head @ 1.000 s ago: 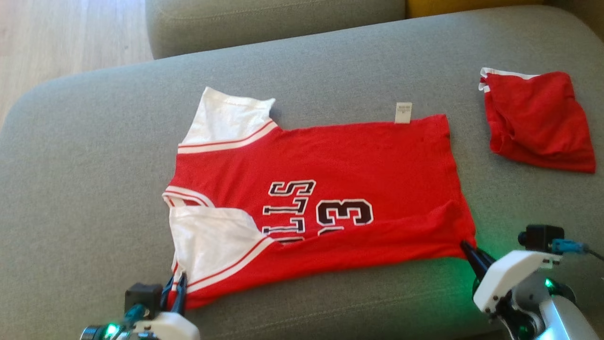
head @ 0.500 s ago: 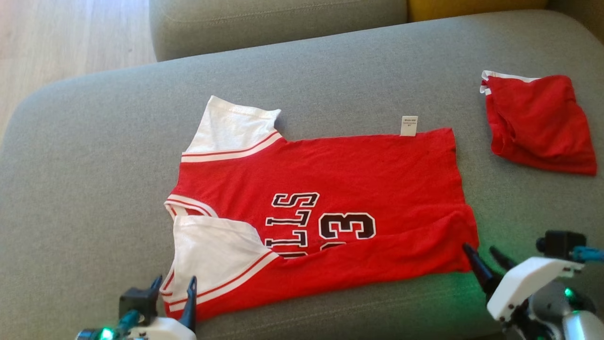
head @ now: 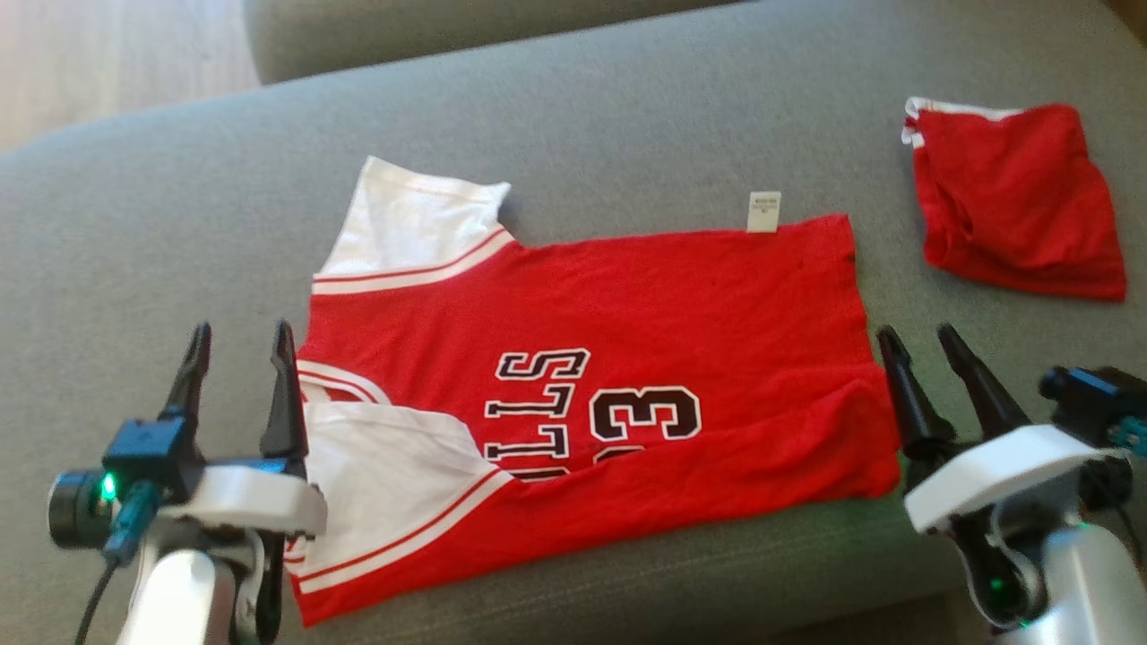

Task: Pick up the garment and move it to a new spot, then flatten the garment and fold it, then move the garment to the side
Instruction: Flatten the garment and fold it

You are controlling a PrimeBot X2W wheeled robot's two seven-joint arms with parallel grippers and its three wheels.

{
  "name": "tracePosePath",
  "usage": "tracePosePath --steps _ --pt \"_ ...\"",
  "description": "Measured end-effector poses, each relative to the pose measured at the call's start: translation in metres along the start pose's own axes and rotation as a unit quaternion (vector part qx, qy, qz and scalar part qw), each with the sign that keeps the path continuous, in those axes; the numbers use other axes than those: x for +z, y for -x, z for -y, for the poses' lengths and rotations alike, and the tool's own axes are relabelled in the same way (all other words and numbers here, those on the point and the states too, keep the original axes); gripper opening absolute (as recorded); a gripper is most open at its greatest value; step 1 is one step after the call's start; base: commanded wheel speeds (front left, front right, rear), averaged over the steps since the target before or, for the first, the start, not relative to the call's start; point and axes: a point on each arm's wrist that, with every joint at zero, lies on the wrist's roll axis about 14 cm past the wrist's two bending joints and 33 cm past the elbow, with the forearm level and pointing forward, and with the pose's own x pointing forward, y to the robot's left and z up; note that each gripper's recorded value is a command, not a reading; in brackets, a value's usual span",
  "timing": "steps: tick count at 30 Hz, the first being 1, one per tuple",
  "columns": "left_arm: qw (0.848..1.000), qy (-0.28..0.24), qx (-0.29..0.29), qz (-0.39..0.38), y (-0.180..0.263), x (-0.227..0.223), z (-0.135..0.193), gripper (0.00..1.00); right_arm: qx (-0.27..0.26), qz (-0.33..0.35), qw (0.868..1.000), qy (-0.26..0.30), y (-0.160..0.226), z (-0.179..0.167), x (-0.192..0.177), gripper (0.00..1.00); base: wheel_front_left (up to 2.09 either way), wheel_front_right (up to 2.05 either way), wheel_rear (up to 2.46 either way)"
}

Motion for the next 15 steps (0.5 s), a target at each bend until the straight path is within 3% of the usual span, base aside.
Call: tracePosePath --steps 7,15 --pt "0.998 -0.020 -0.051 -0.014 -0.036 -0.009 0.011 1.00 0.024 0.062 0.997 0.044 -0.021 -0.016 0.016 1.00 0.00 0.00 0.00" --pt "0.985 -0.080 -0.123 -0.093 -0.120 -0.030 0.014 1.00 0.025 0.091 0.994 0.056 -0.044 -0.016 0.017 1.00 0.00 0.00 0.00"
